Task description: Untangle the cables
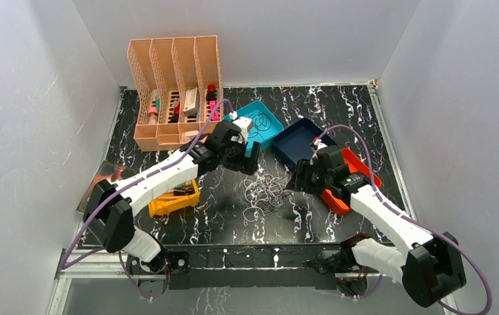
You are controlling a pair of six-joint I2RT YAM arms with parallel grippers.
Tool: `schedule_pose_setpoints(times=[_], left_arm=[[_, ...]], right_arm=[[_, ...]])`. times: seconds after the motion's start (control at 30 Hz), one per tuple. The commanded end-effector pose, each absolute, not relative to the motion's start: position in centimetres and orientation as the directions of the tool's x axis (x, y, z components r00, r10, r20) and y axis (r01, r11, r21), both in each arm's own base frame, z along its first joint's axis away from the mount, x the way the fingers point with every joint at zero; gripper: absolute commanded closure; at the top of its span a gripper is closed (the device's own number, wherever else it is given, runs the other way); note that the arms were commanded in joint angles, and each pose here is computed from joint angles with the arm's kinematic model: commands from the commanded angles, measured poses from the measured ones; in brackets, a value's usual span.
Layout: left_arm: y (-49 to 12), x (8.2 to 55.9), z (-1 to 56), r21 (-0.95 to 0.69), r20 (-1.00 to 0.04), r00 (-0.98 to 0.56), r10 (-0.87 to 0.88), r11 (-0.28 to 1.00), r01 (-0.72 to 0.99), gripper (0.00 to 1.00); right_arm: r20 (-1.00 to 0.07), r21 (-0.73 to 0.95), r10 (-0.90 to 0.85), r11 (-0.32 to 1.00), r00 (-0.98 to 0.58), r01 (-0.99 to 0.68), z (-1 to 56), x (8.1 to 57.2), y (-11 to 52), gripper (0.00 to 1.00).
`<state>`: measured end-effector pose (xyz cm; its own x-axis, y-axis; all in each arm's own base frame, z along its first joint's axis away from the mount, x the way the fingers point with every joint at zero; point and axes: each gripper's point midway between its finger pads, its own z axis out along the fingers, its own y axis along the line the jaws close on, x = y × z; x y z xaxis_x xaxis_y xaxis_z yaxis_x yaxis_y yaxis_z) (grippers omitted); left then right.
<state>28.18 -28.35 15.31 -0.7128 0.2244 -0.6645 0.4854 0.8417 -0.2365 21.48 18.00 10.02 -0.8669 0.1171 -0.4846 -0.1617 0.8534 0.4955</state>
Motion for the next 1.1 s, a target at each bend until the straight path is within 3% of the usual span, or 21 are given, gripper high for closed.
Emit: schedule_pose_setpoints(times=[0.0, 0.17, 0.37, 0.67, 1.07], left_arm=[[-30.1, 25.7, 16.4, -0.23, -0.692, -0.675, 0.256, 0.808, 0.543, 0.12], [-32.9, 21.9, 15.5, -0.232, -0.692, -0.646, 0.322, 0.749, 0.621, 0.14], [-35.2, 18.9, 13.7, -0.238, -0.68, -0.627, 0.381, 0.694, 0.679, 0.22], [-37.9, 17.4, 12.1, -0.253, -0.67, -0.608, 0.427, 0.638, 0.727, 0.3], [-40.9, 18.5, 9.3, -0.205, -0.66, -0.561, 0.5, 0.599, 0.774, 0.52]], right_arm=[[-0.527, 0.537, 0.264, 0.84, -0.808, -0.076, 11.5, 22.7, 17.5, 0.36], [-0.539, 0.531, 0.308, 0.847, -0.784, -0.032, 11.9, 23.2, 16.8, 0.37], [-0.529, 0.558, 0.339, 0.829, -0.778, -0.018, 11.9, 22.9, 16.9, 0.4], [-0.533, 0.546, 0.362, 0.838, -0.765, 0.017, 11.7, 22.6, 16.0, 0.41], [-0.536, 0.549, 0.386, 0.835, -0.751, 0.037, 11.7, 22.4, 15.6, 0.42]])
